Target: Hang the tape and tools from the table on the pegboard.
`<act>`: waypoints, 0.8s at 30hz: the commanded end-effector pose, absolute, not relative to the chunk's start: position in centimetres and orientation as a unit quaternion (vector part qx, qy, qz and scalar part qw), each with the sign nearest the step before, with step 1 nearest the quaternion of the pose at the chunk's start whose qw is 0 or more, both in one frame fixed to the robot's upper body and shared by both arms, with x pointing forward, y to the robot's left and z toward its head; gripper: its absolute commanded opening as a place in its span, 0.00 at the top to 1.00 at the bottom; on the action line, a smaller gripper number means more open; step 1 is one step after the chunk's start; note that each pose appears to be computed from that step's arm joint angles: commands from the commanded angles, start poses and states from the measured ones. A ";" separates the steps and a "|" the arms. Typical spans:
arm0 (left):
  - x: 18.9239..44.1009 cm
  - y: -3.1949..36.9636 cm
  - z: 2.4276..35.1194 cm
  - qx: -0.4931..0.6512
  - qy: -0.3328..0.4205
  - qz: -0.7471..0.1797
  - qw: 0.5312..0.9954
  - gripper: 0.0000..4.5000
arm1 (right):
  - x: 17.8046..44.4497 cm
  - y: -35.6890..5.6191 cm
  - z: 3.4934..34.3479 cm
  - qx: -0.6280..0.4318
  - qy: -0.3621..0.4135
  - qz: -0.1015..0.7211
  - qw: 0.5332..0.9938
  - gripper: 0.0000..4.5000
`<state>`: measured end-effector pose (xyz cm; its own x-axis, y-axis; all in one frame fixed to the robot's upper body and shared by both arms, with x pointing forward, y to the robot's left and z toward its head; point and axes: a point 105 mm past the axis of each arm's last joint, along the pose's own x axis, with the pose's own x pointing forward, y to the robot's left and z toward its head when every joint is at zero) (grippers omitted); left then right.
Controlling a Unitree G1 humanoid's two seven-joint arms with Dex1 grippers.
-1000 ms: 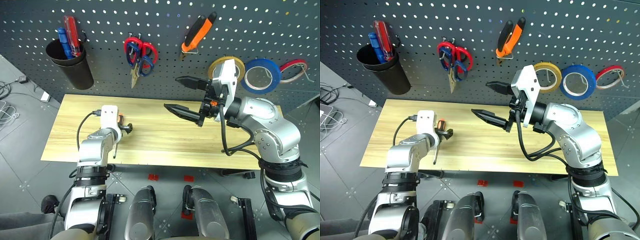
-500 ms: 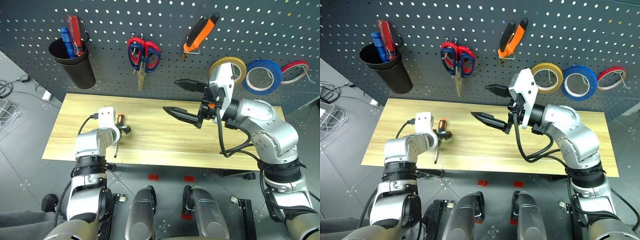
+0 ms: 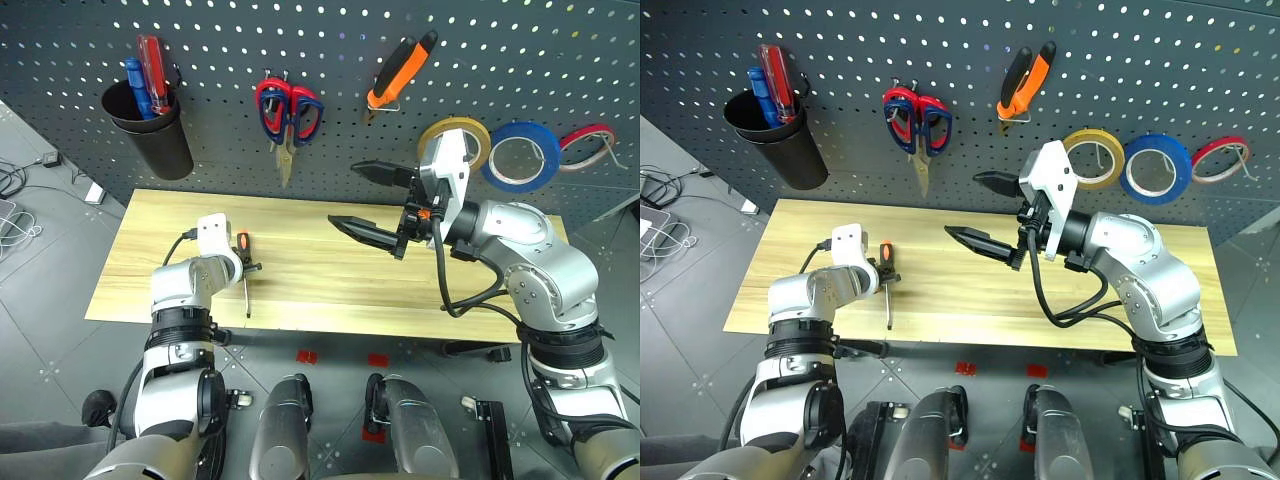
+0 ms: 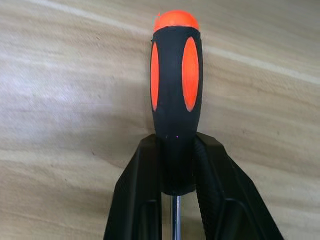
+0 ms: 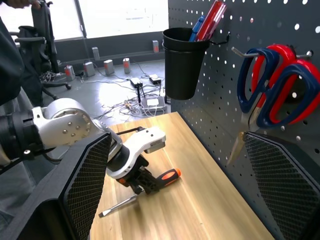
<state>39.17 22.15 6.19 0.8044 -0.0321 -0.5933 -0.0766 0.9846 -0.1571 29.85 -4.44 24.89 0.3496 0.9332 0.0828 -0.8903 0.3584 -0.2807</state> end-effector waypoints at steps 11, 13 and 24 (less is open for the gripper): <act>36.7 19.6 21.1 0.085 -0.078 -0.012 0.993 0.88 | 28.3 -5.5 23.4 -0.127 -0.091 0.573 0.804 0.00; 36.7 20.1 22.4 0.092 -0.112 0.009 0.989 0.88 | 28.4 -5.3 23.8 -0.125 -0.099 0.575 0.802 0.00; 35.6 20.2 31.4 0.158 -0.330 0.093 0.926 0.88 | 29.2 -5.6 24.2 -0.131 -0.109 0.572 0.803 0.00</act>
